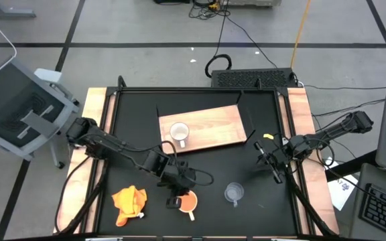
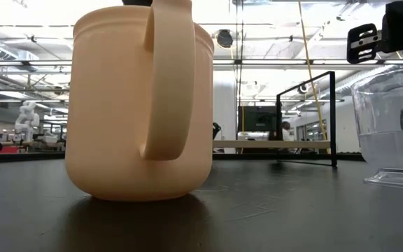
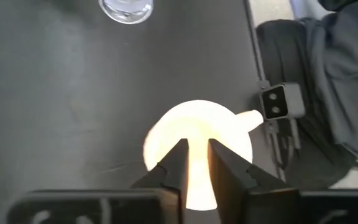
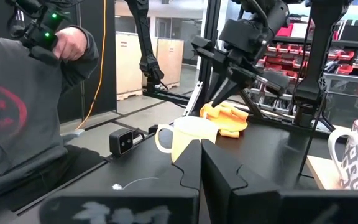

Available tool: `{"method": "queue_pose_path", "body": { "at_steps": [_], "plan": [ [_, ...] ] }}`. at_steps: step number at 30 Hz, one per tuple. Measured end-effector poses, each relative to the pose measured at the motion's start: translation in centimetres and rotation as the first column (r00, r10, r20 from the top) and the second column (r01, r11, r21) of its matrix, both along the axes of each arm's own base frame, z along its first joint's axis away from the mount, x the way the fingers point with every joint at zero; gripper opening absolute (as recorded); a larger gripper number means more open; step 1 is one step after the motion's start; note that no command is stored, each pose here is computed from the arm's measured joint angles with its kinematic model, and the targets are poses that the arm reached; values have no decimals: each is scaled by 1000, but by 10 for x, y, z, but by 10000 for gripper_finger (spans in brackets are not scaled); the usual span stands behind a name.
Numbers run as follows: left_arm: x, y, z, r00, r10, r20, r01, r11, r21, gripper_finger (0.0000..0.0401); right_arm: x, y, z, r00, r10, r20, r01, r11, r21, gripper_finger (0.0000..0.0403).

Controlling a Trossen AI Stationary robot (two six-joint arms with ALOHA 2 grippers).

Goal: Stack small to large cups/mugs on shelf
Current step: Put the yellow mug on the shelf

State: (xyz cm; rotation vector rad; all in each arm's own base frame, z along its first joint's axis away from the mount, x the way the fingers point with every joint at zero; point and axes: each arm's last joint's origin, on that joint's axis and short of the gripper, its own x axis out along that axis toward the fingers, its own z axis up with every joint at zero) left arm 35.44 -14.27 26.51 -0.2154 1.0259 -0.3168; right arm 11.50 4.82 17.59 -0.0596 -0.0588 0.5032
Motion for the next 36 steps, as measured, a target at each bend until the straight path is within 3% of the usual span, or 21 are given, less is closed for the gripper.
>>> {"method": "queue_pose_path", "body": {
  "at_steps": [7,15,36],
  "plan": [
    [-1,-1,0,1000,-17,-16,16,999,-39,158,0,0,0,1000,0,1,0,1000,-2,0],
    [2,9,-1,998,51,-35,-52,998,-30,242,0,0,0,1000,-1,3,1,1000,-5,0],
    [15,2,-39,994,-4,-110,9,999,47,250,0,0,0,1000,0,-2,0,1000,-3,0]
  ]
}}
